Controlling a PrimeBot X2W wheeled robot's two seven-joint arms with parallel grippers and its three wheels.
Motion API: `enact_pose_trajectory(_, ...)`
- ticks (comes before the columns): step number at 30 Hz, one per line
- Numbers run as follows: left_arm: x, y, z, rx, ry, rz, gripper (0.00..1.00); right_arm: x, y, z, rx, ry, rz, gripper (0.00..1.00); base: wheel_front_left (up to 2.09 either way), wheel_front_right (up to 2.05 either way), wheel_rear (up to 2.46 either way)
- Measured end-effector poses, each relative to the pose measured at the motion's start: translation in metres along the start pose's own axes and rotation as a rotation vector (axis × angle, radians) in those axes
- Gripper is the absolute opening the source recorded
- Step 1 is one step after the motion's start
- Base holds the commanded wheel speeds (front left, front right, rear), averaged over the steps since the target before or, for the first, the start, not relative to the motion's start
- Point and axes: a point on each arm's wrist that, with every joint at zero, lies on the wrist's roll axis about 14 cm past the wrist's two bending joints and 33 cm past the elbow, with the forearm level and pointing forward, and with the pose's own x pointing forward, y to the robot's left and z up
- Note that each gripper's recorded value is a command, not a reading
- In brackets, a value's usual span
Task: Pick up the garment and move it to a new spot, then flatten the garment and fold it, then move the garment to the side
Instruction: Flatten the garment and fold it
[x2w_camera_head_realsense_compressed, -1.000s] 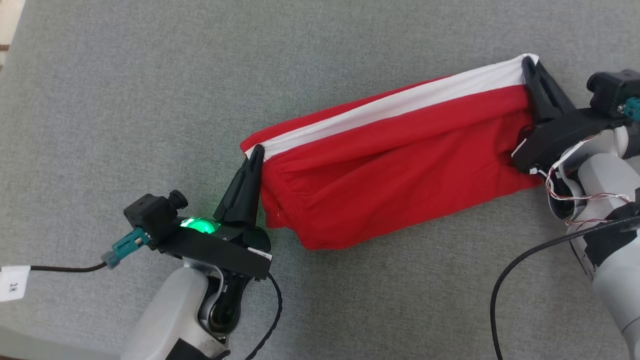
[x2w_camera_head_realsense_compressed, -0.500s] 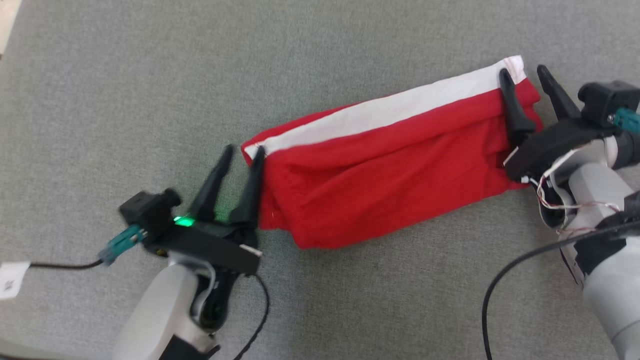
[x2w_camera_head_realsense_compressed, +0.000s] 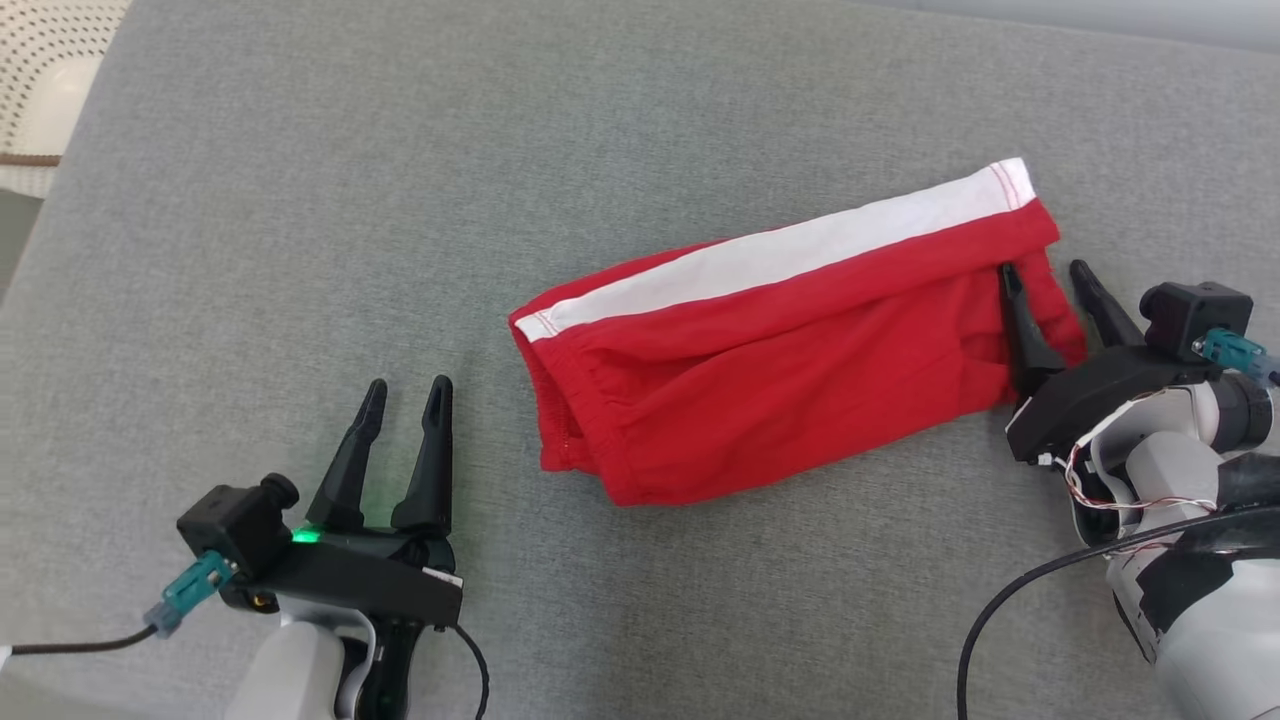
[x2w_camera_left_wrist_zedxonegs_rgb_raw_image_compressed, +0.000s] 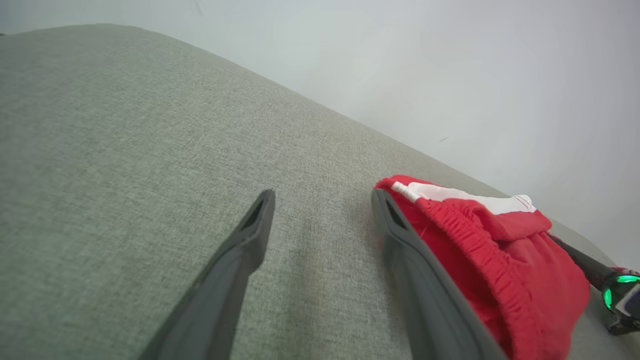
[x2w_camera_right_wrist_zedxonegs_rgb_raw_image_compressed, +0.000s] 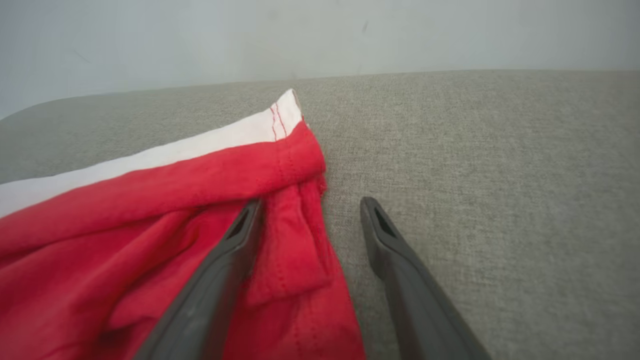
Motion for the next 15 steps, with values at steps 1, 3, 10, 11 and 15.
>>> enact_pose_trajectory(1,-0.001,0.002,0.001,-0.001,-0.003,0.005,1.00,0.001,0.002,-0.002,0.004,0.005,0.002,1.00,0.00,0.00,0.00)
enact_pose_trajectory(3,-0.005,0.004,0.000,-0.004,0.002,0.014,1.00,0.003,0.004,-0.007,0.014,0.018,0.002,1.00,0.00,0.00,0.00)
enact_pose_trajectory(10,-0.013,0.010,0.003,0.000,-0.001,0.034,1.00,0.005,0.017,-0.017,0.033,0.057,0.024,0.00,0.00,0.00,0.00)
enact_pose_trajectory(11,-0.014,0.010,0.003,0.002,-0.003,0.034,1.00,0.005,0.019,-0.017,0.040,0.059,0.026,0.00,0.00,0.00,0.00)
enact_pose_trajectory(15,-0.019,0.009,0.006,0.004,-0.008,0.036,1.00,0.000,0.019,-0.013,0.066,0.052,0.016,0.00,0.00,0.00,0.00)
